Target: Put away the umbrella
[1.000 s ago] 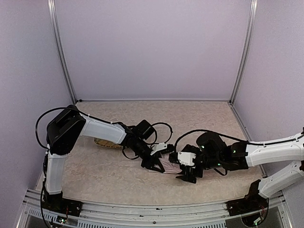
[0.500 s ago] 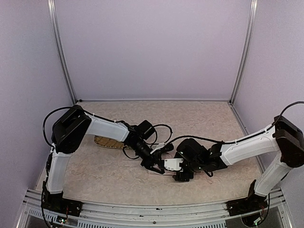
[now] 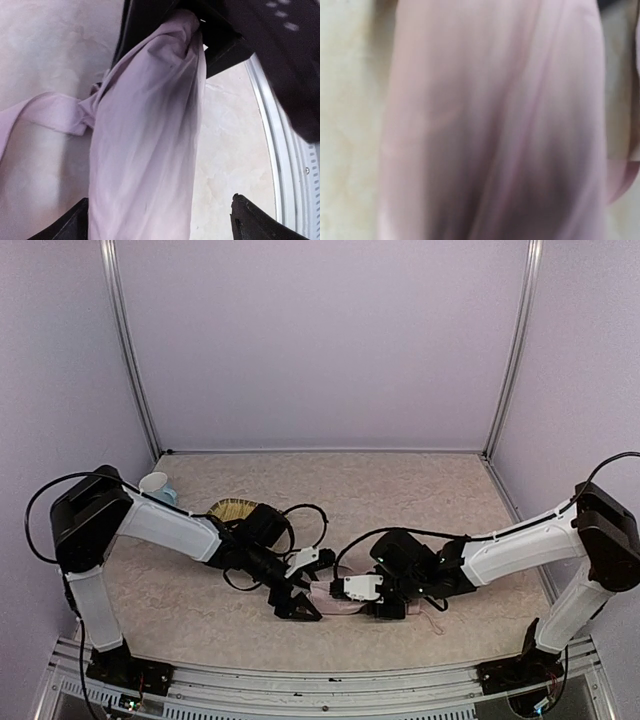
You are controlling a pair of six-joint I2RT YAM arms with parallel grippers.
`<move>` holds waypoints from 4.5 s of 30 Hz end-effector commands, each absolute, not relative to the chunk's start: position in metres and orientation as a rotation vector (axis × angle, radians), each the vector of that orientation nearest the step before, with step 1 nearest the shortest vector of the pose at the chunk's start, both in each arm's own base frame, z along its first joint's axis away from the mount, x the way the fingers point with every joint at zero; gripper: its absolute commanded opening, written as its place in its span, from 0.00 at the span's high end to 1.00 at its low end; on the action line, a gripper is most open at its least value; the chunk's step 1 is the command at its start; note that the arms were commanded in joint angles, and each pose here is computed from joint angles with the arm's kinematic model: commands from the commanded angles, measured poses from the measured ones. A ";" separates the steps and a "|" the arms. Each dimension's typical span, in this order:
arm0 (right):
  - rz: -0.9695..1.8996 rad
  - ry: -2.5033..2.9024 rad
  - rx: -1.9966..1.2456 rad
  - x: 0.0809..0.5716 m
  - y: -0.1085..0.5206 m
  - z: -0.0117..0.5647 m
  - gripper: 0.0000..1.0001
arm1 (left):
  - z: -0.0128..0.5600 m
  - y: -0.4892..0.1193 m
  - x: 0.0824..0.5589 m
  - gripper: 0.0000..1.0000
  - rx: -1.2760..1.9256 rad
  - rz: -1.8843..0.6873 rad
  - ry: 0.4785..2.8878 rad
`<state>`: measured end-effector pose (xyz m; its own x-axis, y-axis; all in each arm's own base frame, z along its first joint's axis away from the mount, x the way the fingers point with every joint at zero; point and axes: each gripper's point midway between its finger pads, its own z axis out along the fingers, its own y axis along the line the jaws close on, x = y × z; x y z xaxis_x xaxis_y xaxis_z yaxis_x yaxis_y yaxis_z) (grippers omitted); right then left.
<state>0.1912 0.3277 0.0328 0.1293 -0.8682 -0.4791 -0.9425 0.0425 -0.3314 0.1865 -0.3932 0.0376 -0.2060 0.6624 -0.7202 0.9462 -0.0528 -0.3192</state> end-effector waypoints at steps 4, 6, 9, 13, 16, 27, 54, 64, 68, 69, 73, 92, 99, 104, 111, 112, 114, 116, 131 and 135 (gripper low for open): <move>0.523 2.087 -1.945 0.147 0.299 -0.003 0.84 | 0.127 -0.376 0.220 0.06 1.410 -0.679 1.370; 0.671 2.181 -1.925 0.140 0.295 -0.004 0.84 | 0.131 -0.371 0.212 0.04 1.415 -0.545 1.288; 0.815 2.305 -1.942 0.128 0.288 -0.009 0.86 | 0.121 -0.373 0.201 0.05 1.490 -0.419 1.250; 0.952 2.446 -1.914 0.128 0.291 -0.012 0.84 | 0.091 -0.381 0.188 0.08 1.657 -0.390 1.260; 1.007 2.527 -1.878 0.132 0.289 -0.019 0.83 | 0.065 -0.387 0.184 0.10 1.776 -0.407 1.330; 1.030 2.539 -1.772 0.164 0.298 -0.026 0.80 | 0.007 -0.398 0.195 0.17 1.895 -0.409 1.594; 0.399 1.506 -1.607 0.194 0.322 0.103 0.00 | -0.022 -0.382 0.195 0.75 1.939 -0.469 1.718; 0.206 1.487 -1.707 0.208 0.333 0.052 0.02 | -0.017 -0.385 0.191 0.73 1.940 -0.545 1.698; 0.151 1.528 -1.782 0.210 0.333 0.028 0.09 | -0.013 -0.387 0.192 0.73 1.925 -0.586 1.700; 0.146 1.529 -1.796 0.208 0.333 0.025 0.10 | -0.013 -0.387 0.192 0.73 1.923 -0.589 1.701; 0.152 1.527 -1.840 0.201 0.336 0.017 0.35 | -0.011 -0.388 0.193 0.72 1.922 -0.606 1.691; -0.141 1.693 -2.057 0.203 0.292 -0.032 0.56 | 0.008 -0.386 0.197 0.70 1.871 -0.727 1.644; -0.123 1.697 -1.946 0.214 0.304 -0.012 0.92 | 0.031 -0.388 0.217 0.46 1.739 -0.667 1.624; -0.084 1.683 -1.790 0.234 0.320 0.028 1.00 | 0.095 -0.383 0.238 0.04 1.549 -0.550 1.472; 0.047 1.603 -1.584 0.264 0.334 0.123 1.00 | 0.182 -0.359 0.249 0.01 1.373 -0.501 1.343; 0.056 1.581 -1.558 0.267 0.333 0.139 1.00 | 0.201 -0.355 0.251 0.01 1.316 -0.508 1.324; 0.050 1.525 -1.513 0.273 0.332 0.169 1.00 | 0.248 -0.343 0.253 0.01 1.170 -0.531 1.259; 0.032 1.465 -1.469 0.279 0.328 0.198 1.00 | 0.302 -0.323 0.246 0.01 1.010 -0.571 1.139; 0.042 1.130 -1.328 0.291 0.334 0.370 1.00 | 0.305 -0.334 0.193 0.29 1.056 -0.923 0.970; 0.088 1.058 -1.351 0.281 0.342 0.395 1.00 | 0.277 -0.365 0.183 0.24 1.168 -0.933 0.985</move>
